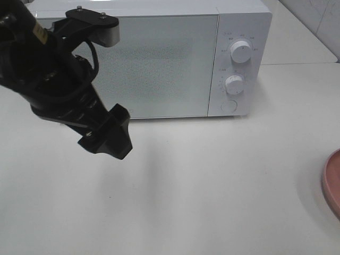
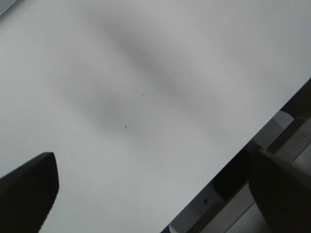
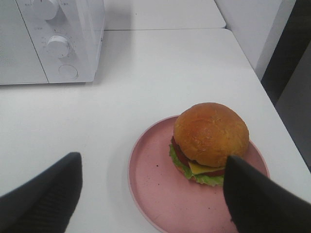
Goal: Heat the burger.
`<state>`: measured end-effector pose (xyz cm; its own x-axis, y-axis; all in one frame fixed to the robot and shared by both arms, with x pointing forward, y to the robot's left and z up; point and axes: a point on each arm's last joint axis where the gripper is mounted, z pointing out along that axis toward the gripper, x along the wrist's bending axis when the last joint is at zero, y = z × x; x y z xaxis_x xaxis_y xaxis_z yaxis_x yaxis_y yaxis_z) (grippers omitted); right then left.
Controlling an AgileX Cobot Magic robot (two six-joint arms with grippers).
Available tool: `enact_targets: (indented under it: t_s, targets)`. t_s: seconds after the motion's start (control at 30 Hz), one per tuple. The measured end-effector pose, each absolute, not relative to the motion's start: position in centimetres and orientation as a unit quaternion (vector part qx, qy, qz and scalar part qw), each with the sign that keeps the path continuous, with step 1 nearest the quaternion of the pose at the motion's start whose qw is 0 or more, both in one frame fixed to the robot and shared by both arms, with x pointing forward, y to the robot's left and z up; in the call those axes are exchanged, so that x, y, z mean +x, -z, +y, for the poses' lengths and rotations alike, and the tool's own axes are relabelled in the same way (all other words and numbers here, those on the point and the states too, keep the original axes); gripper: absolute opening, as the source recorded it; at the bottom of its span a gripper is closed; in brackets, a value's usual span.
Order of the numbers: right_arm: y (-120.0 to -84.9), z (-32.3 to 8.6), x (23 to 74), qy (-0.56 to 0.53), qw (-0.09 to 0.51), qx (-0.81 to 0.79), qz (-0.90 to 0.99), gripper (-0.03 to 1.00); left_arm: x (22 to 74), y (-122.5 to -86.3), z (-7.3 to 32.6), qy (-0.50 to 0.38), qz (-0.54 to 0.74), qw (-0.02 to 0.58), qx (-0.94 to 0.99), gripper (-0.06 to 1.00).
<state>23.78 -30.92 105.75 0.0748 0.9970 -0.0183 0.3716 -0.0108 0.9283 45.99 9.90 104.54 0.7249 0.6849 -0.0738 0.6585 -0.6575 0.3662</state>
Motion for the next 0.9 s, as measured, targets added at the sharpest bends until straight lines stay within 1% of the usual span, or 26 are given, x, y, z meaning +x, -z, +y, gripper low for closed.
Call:
enact_targets:
  t_s: [0.03, 0.1, 0.13, 0.2, 0.23, 0.3, 0.33, 0.37, 0.4, 0.47, 0.5, 0.53, 0.57, 0.6, 0.63, 0.67, 0.73, 0.77, 0.83, 0.9]
  targets:
    - [-105.7, -30.9, 23.8, -0.376, 0.416, 0.603, 0.567, 0.76, 45.7, -104.8, 10.4, -0.038, 0.374, 0.174, 0.910, 0.99]
    - [-105.7, -30.9, 23.8, -0.376, 0.416, 0.603, 0.567, 0.76, 45.6, -105.0, 10.6, -0.041, 0.379, 0.168, 0.909, 0.99]
    - [-105.7, -30.9, 23.8, -0.376, 0.416, 0.603, 0.567, 0.76, 45.7, -105.1, 11.3, -0.042, 0.393, 0.153, 0.906, 0.99]
    - [-105.7, -30.9, 23.8, -0.376, 0.416, 0.603, 0.567, 0.76, 45.8, -105.1, 11.6, -0.042, 0.401, 0.148, 0.903, 0.99]
    - [-105.7, -30.9, 23.8, -0.376, 0.416, 0.603, 0.567, 0.76, 46.4, -105.2, 12.8, -0.038, 0.424, 0.138, 0.894, 0.99]
    - [-105.7, -30.9, 23.8, -0.376, 0.416, 0.603, 0.567, 0.76, 46.6, -105.2, 13.4, -0.037, 0.434, 0.133, 0.890, 0.99]
    - [-105.7, -30.9, 23.8, -0.376, 0.416, 0.603, 0.567, 0.76, 47.3, -105.5, 15.0, -0.033, 0.462, 0.129, 0.877, 0.99]
    - [-105.7, -30.9, 23.8, -0.376, 0.416, 0.603, 0.567, 0.76, 47.3, -105.5, 15.0, -0.033, 0.462, 0.129, 0.877, 0.99]
    - [-105.7, -30.9, 23.8, -0.376, 0.416, 0.603, 0.567, 0.76, 47.8, -105.8, 16.8, -0.029, 0.491, 0.127, 0.862, 0.99]
    - [-105.7, -30.9, 23.8, -0.376, 0.416, 0.603, 0.567, 0.76, 47.9, -106.1, 17.6, -0.026, 0.502, 0.128, 0.855, 0.99]
    - [-105.7, -30.9, 23.8, -0.376, 0.416, 0.603, 0.567, 0.76, 48.2, -106.6, 19.4, -0.024, 0.530, 0.133, 0.837, 0.99]
    - [-105.7, -30.9, 23.8, -0.376, 0.416, 0.603, 0.567, 0.76, 48.3, -106.8, 20.3, -0.022, 0.546, 0.134, 0.827, 0.99]
    - [-105.7, -30.9, 23.8, -0.376, 0.416, 0.603, 0.567, 0.76, 48.3, -106.8, 20.3, -0.022, 0.546, 0.134, 0.827, 0.99]
    - [-105.7, -30.9, 23.8, -0.376, 0.416, 0.603, 0.567, 0.76, 48.3, -107.3, 22.2, -0.022, 0.575, 0.135, 0.807, 0.99]
    - [-105.7, -30.9, 23.8, -0.376, 0.416, 0.603, 0.567, 0.76, 48.3, -107.3, 22.2, -0.022, 0.575, 0.135, 0.807, 0.99]
    - [-105.7, -30.9, 23.8, -0.376, 0.416, 0.603, 0.567, 0.76, 48.0, -108.0, 23.6, -0.024, 0.595, 0.139, 0.791, 0.99]
    - [-105.7, -30.9, 23.8, -0.376, 0.416, 0.603, 0.567, 0.76, 47.8, -108.4, 24.2, -0.030, 0.604, 0.144, 0.784, 0.99]
    - [-105.7, -30.9, 23.8, -0.376, 0.416, 0.603, 0.567, 0.76, 47.4, -109.2, 25.2, -0.041, 0.618, 0.156, 0.770, 0.99]
    - [-105.7, -30.9, 23.8, -0.376, 0.416, 0.603, 0.567, 0.76, 47.1, -109.7, 25.7, -0.047, 0.624, 0.163, 0.763, 0.99]
    - [-105.7, -30.9, 23.8, -0.376, 0.416, 0.603, 0.567, 0.76, 45.8, -111.3, 26.9, -0.072, 0.641, 0.185, 0.741, 0.99]
